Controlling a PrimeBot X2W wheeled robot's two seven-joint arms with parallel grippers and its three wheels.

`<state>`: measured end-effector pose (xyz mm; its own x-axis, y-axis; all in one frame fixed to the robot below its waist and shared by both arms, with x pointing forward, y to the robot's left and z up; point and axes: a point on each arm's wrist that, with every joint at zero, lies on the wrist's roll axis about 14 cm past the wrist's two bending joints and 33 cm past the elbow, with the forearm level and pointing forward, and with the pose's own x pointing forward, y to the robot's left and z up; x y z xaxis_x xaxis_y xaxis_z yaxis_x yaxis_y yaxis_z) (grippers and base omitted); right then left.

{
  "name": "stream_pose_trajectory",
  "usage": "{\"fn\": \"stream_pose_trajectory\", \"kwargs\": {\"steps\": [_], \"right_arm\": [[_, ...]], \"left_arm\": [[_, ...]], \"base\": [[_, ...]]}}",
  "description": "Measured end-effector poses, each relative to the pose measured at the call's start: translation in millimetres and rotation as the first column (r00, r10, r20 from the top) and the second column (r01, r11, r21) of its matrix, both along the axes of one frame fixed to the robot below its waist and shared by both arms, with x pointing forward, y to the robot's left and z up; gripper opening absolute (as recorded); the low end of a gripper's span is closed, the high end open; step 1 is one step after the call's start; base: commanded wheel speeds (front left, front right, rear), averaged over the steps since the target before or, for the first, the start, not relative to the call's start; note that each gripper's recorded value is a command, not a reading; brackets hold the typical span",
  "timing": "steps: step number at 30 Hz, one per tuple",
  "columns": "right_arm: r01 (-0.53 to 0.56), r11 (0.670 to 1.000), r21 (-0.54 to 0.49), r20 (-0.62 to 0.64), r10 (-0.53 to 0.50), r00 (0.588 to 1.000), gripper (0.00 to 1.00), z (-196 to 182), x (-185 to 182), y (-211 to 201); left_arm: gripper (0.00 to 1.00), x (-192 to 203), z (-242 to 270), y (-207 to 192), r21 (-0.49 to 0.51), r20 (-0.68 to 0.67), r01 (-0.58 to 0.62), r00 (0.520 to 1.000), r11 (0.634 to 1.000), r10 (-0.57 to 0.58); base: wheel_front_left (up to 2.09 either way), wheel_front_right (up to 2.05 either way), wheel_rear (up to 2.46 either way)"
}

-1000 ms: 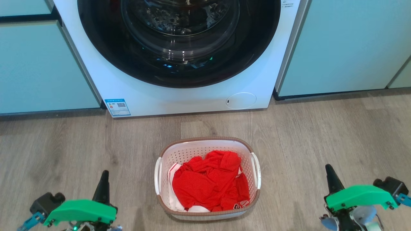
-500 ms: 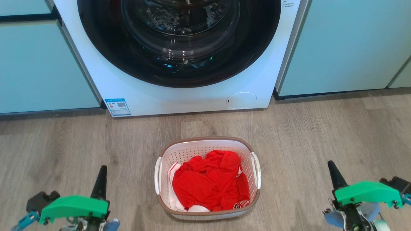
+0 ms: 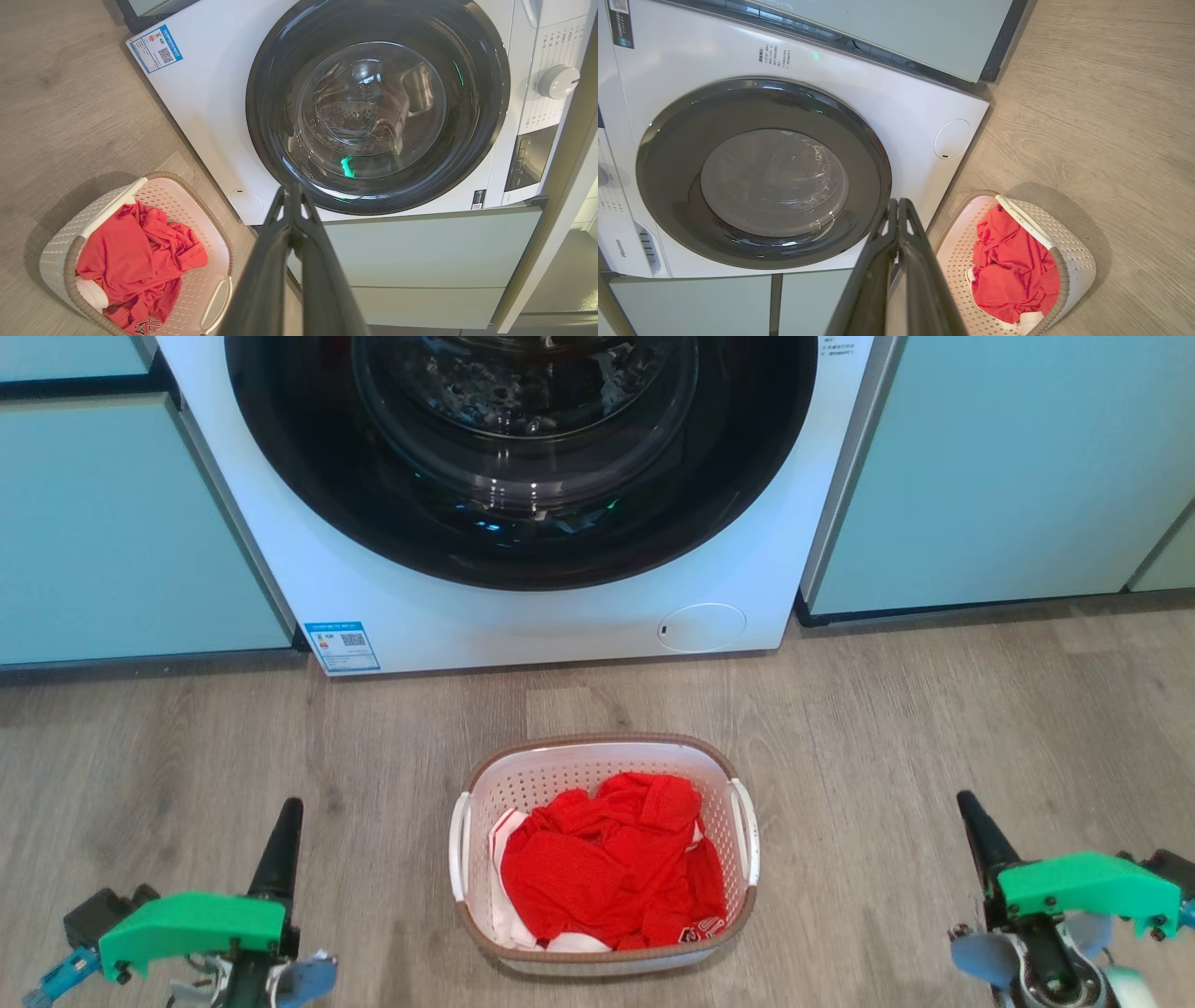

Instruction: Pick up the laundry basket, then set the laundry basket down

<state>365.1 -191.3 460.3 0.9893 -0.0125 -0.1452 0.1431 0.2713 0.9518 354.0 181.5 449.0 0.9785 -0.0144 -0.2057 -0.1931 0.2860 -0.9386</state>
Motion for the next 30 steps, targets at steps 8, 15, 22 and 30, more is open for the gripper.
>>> {"fn": "stream_pose_trajectory", "kwargs": {"steps": [8, 15, 22, 30], "right_arm": [[0.017, 0.996, 0.087, 0.018, -0.019, 1.000, 0.00, 5.7, 3.2, -4.1], [0.028, 0.986, 0.164, 0.022, -0.032, 0.999, 0.00, 6.8, 3.4, -6.6], [0.040, 0.970, 0.238, 0.030, -0.048, 0.998, 0.00, 9.2, 3.9, -10.7], [0.038, 0.957, 0.287, 0.049, -0.055, 0.997, 0.00, 15.3, 7.5, -11.6]], "left_arm": [[0.00, 7.5, 8.8, -0.8, -0.089, 0.030, -0.003, 1.000, 0.996, 0.006], [0.00, 10.9, 13.6, 3.7, -0.169, 0.048, -0.019, 0.998, 0.985, 0.028], [0.00, 16.1, 20.9, 3.6, -0.244, 0.075, -0.016, 0.997, 0.970, 0.035], [0.00, 18.3, 25.1, 4.6, -0.290, 0.092, -0.017, 0.995, 0.957, 0.046]], "base": [[0.00, 0.00, 0.00], [0.00, 0.00, 0.00], [0.00, 0.00, 0.00], [0.00, 0.00, 0.00]]}}
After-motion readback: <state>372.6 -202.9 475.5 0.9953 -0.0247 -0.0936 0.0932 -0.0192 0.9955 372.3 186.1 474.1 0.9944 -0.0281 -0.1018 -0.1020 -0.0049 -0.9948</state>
